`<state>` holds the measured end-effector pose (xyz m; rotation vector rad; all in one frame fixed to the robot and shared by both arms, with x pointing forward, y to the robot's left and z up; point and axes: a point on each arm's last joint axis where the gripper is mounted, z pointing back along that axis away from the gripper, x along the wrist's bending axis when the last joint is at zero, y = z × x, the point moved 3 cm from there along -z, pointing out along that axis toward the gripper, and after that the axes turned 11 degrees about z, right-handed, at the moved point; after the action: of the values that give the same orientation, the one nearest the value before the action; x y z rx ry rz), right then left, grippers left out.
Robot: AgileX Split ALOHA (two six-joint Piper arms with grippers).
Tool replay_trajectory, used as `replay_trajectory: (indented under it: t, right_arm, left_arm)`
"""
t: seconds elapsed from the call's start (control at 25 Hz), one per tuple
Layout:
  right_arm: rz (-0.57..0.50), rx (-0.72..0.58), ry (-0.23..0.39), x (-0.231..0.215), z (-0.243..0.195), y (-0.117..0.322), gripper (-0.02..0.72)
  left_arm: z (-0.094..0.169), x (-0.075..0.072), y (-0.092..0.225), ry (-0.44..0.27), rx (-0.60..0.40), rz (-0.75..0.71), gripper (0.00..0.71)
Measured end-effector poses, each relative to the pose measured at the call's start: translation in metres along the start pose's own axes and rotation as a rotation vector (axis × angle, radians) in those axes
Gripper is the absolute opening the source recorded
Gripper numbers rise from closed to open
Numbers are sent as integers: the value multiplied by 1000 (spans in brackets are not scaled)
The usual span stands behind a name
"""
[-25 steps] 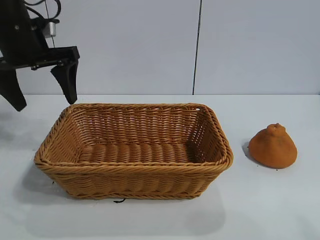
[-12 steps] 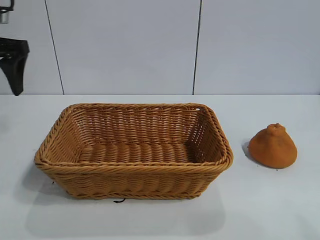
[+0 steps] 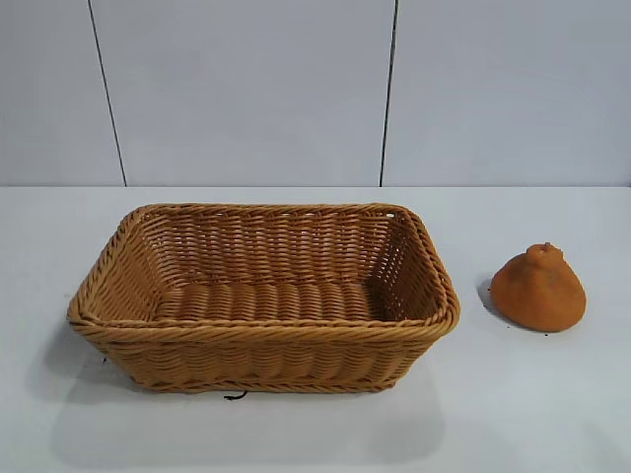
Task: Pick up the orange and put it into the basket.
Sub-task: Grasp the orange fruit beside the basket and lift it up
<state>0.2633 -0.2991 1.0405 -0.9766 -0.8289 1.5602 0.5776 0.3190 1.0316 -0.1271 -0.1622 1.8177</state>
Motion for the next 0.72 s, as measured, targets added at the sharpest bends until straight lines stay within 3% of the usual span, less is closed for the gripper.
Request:
replay_trajectory:
  t: [0.44,0.72]
  right_arm:
    - [0,0,0,0,0,0,694]
    - [0,2,0,0,0,0,694]
  left_arm:
    - [38,32,143,15,-67,13,694]
    - [43,46,211,72,-316,20,694]
